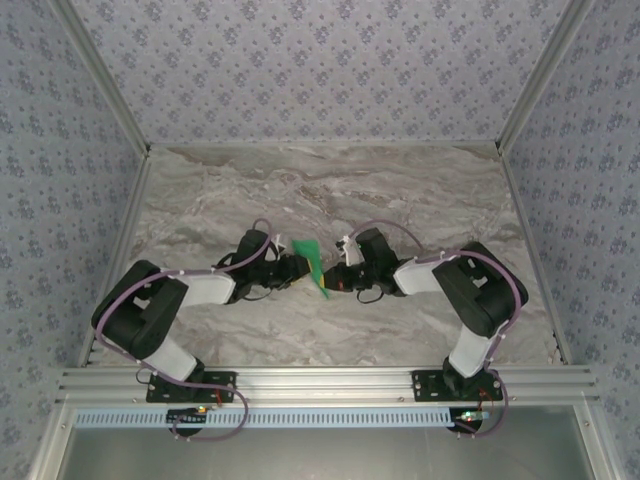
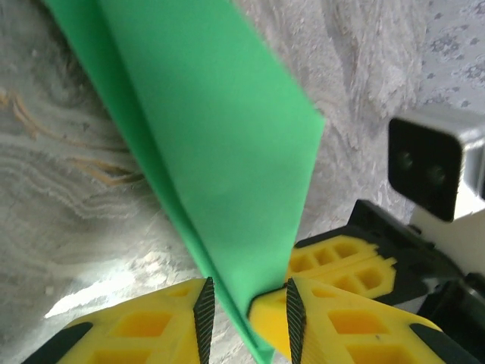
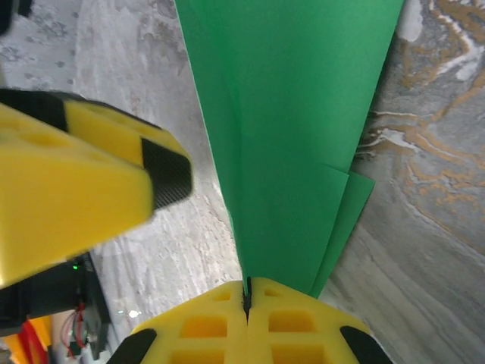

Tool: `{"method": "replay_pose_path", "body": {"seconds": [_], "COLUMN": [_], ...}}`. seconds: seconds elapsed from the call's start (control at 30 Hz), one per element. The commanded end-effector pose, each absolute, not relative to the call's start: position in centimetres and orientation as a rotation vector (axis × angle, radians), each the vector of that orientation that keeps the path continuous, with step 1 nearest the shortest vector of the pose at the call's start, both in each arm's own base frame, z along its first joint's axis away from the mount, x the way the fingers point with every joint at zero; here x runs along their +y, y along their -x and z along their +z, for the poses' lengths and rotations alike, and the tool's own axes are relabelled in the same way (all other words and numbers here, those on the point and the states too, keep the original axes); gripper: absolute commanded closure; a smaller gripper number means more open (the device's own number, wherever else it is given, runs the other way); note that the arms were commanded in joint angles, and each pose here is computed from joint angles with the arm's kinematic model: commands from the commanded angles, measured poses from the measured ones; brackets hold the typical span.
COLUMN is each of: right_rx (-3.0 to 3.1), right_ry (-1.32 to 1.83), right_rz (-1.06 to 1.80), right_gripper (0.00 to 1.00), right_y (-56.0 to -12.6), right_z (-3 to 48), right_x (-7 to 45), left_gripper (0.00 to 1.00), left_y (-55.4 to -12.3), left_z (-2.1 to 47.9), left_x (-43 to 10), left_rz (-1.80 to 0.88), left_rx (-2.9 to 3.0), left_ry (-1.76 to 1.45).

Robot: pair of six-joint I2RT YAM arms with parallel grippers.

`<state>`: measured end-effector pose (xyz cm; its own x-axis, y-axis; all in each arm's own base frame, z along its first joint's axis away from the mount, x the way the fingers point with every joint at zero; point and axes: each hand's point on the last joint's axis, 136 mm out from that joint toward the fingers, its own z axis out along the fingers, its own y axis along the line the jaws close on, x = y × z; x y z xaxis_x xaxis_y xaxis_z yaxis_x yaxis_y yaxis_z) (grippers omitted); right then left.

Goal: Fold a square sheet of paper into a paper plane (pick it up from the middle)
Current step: Fold the wing for the fifth time at the center of the table.

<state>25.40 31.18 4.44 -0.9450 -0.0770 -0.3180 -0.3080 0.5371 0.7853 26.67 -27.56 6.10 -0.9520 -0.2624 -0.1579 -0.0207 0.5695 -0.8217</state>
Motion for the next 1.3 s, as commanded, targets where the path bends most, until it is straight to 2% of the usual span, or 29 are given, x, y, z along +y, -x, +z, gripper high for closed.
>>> {"method": "replay_pose_path", "body": {"seconds": [0.0, 0.37, 0.93, 1.1, 1.27], "right_rx": [2.538, 2.623, 2.677, 2.686, 2.712], "right_ry": [0.267, 0.162, 0.165, 0.197, 0.213], "right_rz": [1.470, 1.458, 1.399, 1.352, 1.330], "right_gripper": [1.00, 1.00, 1.00, 0.89, 0.87], "right_y": [-25.1, -24.9, -24.5, -24.3, -23.4], "right_z": [4.4, 2.0, 0.9, 1.6, 1.8], "right_x": [31.4, 30.9, 30.3, 30.0, 29.5], "left_gripper": [0.66, 0.68, 0.70, 0.71, 0.71], "left_y": [-26.8, -27.4, -27.5, -27.3, -27.2], "left_z": [7.8, 7.2, 3.5, 2.6, 2.2], "left_x": [-29.0, -30.5, -30.4, -30.0, -29.8], "left_rz": [-1.395, -1.428, -1.356, -1.314, -1.290], "left_rx": [2.459, 2.448, 2.560, 2.598, 2.619], "left_ry": [0.122, 0.097, 0.154, 0.181, 0.192]}}
